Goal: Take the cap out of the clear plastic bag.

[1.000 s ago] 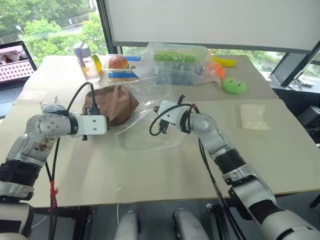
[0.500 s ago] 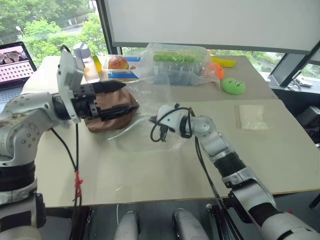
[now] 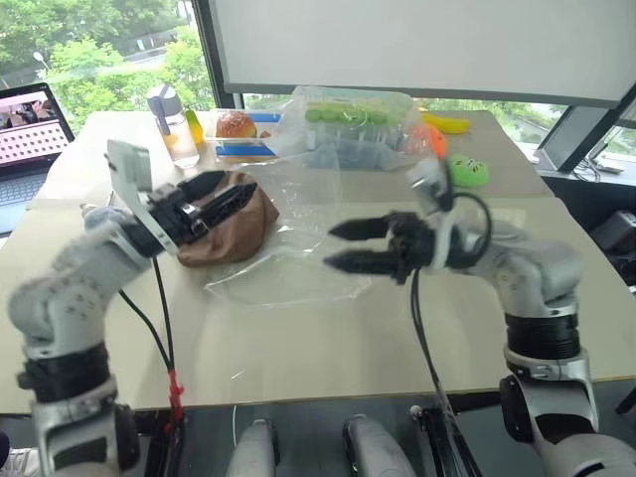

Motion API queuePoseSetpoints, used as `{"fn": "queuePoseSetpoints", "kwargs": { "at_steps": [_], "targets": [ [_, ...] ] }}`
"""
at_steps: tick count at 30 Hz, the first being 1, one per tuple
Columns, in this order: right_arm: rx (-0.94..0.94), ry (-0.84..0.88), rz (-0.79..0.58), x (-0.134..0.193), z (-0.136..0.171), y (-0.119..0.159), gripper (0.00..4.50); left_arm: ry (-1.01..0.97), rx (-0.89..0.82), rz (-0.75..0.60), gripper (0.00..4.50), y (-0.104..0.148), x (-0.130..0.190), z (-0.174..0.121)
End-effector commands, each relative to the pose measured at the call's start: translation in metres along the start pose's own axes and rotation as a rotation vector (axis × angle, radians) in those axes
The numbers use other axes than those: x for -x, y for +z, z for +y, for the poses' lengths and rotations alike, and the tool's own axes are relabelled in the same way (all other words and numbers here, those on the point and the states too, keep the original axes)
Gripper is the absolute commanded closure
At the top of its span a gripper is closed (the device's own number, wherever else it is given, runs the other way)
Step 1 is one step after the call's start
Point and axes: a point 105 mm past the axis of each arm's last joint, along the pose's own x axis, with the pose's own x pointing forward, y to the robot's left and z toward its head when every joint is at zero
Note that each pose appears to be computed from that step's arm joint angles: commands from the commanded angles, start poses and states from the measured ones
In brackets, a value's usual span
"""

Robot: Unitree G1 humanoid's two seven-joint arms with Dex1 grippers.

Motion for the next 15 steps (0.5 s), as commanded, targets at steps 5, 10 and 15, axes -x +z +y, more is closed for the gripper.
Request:
{"fn": "queuePoseSetpoints", "kwargs": {
  "at_steps": [5, 10, 15],
  "targets": [
    [0.02, -0.592, -0.389, 0.049, -0.067, 0.027, 0.02, 0.359, -0.118, -0.057, 0.0, -0.028, 0.024, 0.047],
    [0.295, -0.88, -0.086, 0.076, -0.082, -0.055, 0.02, 0.578, -0.29, -0.073, 0.0, -0.06, 0.037, 0.058],
    [0.296, -0.966, -0.034, 0.09, -0.077, -0.101, 0.02, 0.66, -0.293, -0.042, 0.0, -0.1, 0.047, 0.056]
  ]
}}
